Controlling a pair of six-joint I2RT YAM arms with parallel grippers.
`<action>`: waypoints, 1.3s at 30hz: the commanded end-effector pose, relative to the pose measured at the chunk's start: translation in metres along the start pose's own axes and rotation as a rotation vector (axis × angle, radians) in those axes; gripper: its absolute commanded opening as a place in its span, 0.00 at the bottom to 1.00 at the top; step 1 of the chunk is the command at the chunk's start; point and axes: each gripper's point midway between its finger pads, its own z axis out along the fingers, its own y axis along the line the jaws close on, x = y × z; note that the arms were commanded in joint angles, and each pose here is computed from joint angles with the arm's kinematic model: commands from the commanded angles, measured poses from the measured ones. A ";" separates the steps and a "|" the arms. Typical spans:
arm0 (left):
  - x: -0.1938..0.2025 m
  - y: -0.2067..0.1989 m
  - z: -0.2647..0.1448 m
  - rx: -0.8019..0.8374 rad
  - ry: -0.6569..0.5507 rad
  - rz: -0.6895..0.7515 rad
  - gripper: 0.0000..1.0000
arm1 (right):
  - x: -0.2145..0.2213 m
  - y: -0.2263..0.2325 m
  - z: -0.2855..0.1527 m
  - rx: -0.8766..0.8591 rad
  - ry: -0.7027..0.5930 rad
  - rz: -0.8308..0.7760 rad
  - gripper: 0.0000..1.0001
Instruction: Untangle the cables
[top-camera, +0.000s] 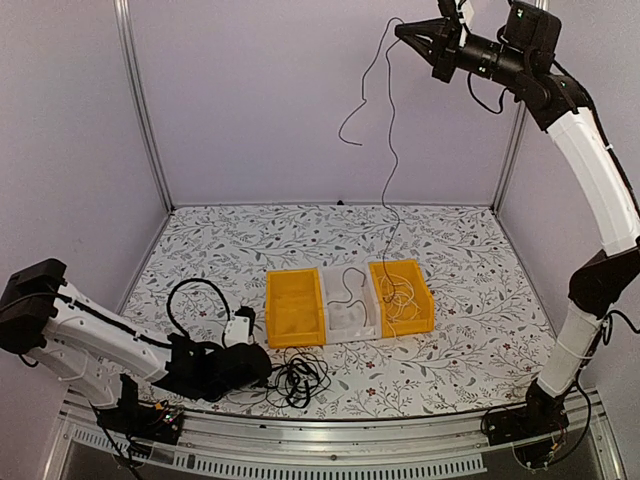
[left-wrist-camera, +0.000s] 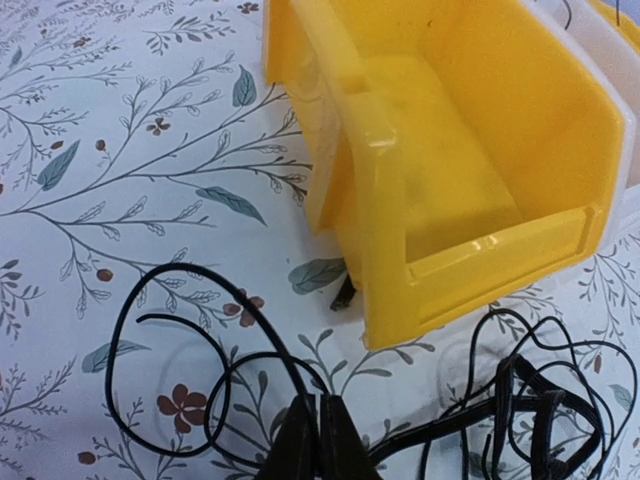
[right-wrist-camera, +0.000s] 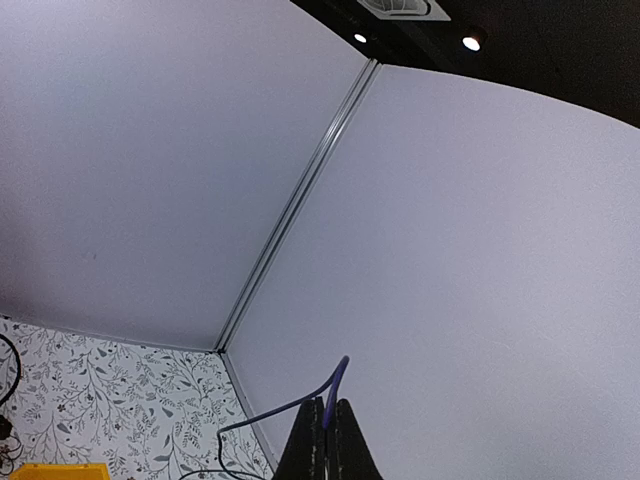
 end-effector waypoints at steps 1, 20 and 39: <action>-0.004 -0.001 0.003 -0.011 0.001 0.001 0.00 | -0.024 -0.001 0.001 0.020 -0.048 -0.044 0.00; -0.004 -0.008 0.010 -0.022 0.022 0.032 0.00 | -0.019 0.017 0.011 -0.035 -0.048 -0.002 0.00; -0.002 -0.004 0.010 -0.032 0.027 0.025 0.00 | -0.003 0.053 0.041 -0.103 -0.024 0.016 0.00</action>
